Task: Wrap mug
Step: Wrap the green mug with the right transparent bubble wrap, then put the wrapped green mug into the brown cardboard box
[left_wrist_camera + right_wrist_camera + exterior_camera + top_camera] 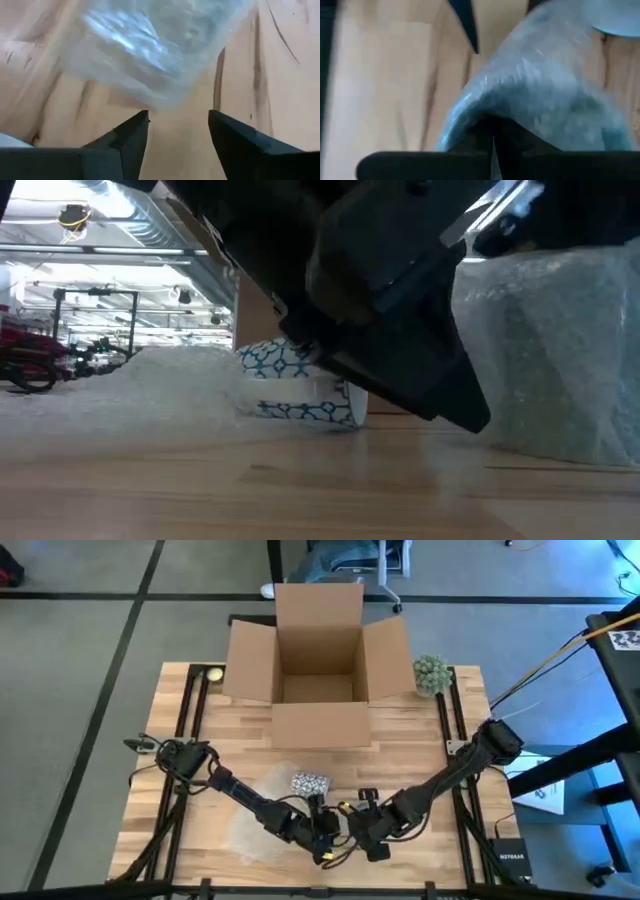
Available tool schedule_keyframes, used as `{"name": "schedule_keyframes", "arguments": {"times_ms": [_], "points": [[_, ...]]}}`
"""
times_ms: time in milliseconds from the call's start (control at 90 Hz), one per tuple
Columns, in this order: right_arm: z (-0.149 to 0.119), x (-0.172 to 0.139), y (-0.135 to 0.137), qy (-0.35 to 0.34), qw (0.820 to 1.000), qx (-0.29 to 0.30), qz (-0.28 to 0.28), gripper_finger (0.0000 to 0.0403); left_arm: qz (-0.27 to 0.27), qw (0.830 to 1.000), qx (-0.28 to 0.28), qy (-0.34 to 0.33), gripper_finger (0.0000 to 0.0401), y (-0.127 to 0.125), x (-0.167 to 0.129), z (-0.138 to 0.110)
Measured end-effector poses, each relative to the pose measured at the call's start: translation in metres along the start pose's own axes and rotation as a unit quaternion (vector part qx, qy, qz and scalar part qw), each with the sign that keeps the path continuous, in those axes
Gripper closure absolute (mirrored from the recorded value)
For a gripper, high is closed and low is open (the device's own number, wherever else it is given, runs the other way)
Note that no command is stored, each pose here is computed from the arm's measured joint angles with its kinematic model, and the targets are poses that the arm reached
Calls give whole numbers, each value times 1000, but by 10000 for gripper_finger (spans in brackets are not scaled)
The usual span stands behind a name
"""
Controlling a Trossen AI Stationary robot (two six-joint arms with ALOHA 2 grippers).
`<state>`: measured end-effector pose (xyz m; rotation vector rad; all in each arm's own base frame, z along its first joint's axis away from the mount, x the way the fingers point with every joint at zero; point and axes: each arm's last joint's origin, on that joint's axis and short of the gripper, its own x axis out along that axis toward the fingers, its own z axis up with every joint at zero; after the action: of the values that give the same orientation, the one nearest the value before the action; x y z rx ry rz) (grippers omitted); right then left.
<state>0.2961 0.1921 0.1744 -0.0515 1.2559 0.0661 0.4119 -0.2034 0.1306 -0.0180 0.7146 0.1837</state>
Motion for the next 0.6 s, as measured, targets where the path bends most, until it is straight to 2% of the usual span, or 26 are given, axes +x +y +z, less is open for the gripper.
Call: {"name": "schedule_keyframes", "arguments": {"times_ms": [189, 411, 600], "points": [[6, -15, 1, 3, 1000, -8, -10, 402, 0, 1000, 0, 0, 209, 0, 0, 0], [15, -74, 8, -8, 999, -14, 29, 402, 0, 1000, 0, 0, 209, 0, 0, 0], [3, -81, 25, -2, 999, -27, 39, 384, -5, 1000, 0, 2, 209, 0, 0, 0]]}}
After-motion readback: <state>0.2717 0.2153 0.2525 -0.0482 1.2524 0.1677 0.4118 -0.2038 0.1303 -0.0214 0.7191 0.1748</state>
